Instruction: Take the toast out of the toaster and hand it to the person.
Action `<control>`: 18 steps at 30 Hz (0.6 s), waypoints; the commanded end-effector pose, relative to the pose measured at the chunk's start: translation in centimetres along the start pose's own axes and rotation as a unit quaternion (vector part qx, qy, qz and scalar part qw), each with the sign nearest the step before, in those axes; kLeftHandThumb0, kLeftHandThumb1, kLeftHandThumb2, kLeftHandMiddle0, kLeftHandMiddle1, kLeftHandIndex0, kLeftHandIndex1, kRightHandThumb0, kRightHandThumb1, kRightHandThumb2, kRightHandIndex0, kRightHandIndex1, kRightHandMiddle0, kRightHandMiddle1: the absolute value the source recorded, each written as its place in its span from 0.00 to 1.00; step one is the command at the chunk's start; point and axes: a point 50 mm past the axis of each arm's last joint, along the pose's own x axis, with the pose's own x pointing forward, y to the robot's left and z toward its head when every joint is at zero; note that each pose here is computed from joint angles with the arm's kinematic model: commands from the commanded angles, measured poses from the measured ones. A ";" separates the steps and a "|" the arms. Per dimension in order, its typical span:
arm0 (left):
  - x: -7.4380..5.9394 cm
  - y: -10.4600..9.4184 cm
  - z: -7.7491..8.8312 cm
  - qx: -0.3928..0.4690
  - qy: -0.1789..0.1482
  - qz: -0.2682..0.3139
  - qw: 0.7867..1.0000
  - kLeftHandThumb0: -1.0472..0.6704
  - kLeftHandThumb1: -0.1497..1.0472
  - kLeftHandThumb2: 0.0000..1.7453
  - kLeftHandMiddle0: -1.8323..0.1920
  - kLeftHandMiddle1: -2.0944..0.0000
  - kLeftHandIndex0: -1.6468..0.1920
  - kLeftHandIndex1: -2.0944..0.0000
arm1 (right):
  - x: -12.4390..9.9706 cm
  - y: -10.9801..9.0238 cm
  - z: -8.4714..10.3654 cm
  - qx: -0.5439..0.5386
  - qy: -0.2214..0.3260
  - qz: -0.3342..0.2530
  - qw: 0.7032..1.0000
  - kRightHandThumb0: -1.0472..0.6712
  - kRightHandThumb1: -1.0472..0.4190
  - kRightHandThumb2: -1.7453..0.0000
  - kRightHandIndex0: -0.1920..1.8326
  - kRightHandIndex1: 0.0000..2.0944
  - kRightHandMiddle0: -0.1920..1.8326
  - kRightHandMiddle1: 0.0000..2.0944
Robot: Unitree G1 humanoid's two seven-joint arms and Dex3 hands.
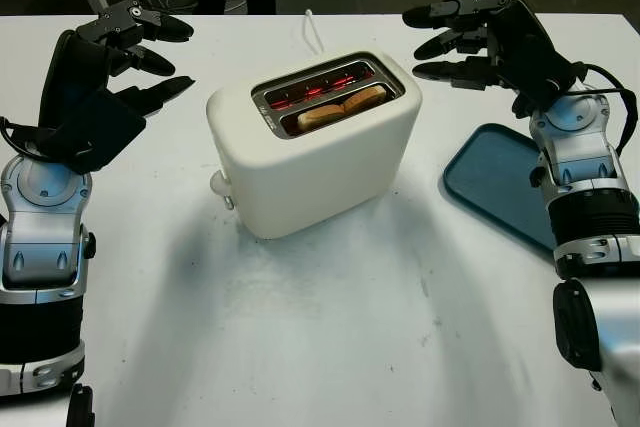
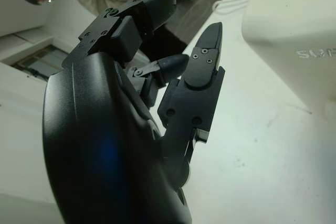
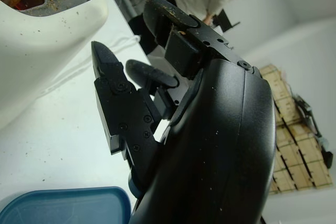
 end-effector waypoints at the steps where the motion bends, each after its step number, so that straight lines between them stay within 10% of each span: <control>1: 0.0 0.0 0.1 0.003 -0.003 0.005 1.000 0.49 0.83 0.00 0.69 0.41 0.62 0.61 | 0.2 -0.3 0.5 0.001 -0.011 -0.004 1.000 0.53 0.20 1.00 0.44 0.32 0.54 0.00; 18: 0.0 0.0 0.2 0.003 -0.001 0.005 1.000 0.51 0.84 0.00 0.70 0.42 0.63 0.61 | 0.2 -0.2 0.5 -0.001 -0.011 -0.005 1.000 0.54 0.20 1.00 0.44 0.33 0.54 0.00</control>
